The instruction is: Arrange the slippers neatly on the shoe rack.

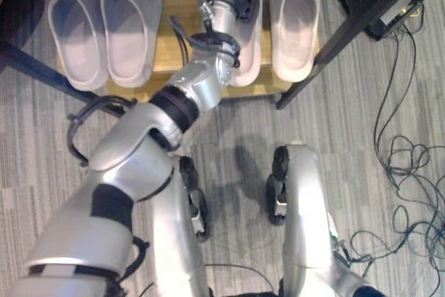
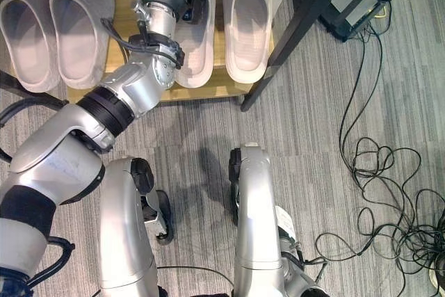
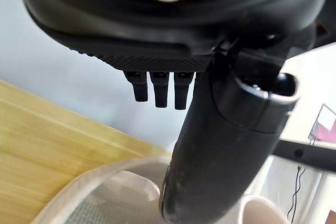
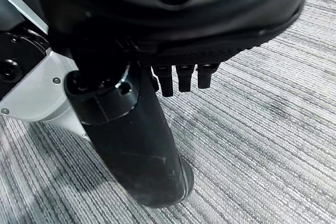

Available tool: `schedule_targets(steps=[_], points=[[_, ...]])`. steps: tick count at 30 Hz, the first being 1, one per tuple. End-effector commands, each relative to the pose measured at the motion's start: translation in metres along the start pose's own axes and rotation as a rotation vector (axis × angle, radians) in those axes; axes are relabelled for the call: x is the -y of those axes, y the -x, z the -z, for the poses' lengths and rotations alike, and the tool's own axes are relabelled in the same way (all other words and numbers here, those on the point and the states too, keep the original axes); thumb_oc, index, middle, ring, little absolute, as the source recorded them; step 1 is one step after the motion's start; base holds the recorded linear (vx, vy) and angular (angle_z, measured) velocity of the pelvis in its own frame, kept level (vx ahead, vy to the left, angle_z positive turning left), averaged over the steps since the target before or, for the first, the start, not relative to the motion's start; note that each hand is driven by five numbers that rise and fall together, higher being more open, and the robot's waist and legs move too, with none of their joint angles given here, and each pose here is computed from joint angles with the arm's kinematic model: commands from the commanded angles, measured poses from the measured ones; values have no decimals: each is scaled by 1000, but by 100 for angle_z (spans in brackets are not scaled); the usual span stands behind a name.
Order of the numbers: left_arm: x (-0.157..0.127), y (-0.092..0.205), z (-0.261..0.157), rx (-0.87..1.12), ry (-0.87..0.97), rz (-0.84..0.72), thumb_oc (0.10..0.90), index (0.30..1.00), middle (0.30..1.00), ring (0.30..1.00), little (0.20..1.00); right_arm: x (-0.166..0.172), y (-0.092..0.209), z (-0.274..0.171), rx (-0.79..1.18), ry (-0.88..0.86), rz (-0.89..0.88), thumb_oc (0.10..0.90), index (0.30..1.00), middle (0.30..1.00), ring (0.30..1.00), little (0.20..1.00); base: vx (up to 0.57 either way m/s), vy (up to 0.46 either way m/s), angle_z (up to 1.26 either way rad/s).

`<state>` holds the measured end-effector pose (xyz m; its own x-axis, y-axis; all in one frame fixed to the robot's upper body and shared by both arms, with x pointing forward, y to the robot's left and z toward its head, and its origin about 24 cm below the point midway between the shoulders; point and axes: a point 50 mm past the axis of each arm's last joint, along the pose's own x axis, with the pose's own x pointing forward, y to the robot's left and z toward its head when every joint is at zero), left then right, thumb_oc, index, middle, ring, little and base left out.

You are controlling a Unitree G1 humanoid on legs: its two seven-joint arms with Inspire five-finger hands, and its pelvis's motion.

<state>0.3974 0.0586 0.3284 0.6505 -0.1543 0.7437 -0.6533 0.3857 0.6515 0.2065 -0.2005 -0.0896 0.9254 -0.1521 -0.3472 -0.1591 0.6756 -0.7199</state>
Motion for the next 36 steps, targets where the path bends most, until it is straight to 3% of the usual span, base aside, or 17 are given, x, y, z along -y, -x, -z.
schedule_targets(steps=[1, 18, 23, 29, 36], points=[[-61, -38, -32, 142, -5, -205, 800, 900, 900, 900, 900, -5, -1, -13, 19, -74, 8, 800, 900, 900, 900, 900, 0, 0, 0], [-52, -34, -14, 116, -63, -116, 800, 900, 900, 900, 900, -23, 9, 3, -62, -6, -110, 800, 900, 900, 900, 900, -14, -7, 1], [-53, -30, -22, 104, 113, -126, 800, 900, 900, 900, 900, -25, 6, -4, -106, -168, -98, 800, 900, 900, 900, 900, 2, -5, 2], [-57, -19, -36, 175, 305, -129, 800, 900, 900, 900, 900, -31, 11, 5, -169, -176, -115, 800, 900, 900, 900, 900, -7, -6, 4], [-70, -17, -20, 193, 258, -151, 800, 900, 900, 900, 900, -33, 12, 11, -216, -194, -122, 800, 900, 900, 900, 900, -6, 9, 4]])
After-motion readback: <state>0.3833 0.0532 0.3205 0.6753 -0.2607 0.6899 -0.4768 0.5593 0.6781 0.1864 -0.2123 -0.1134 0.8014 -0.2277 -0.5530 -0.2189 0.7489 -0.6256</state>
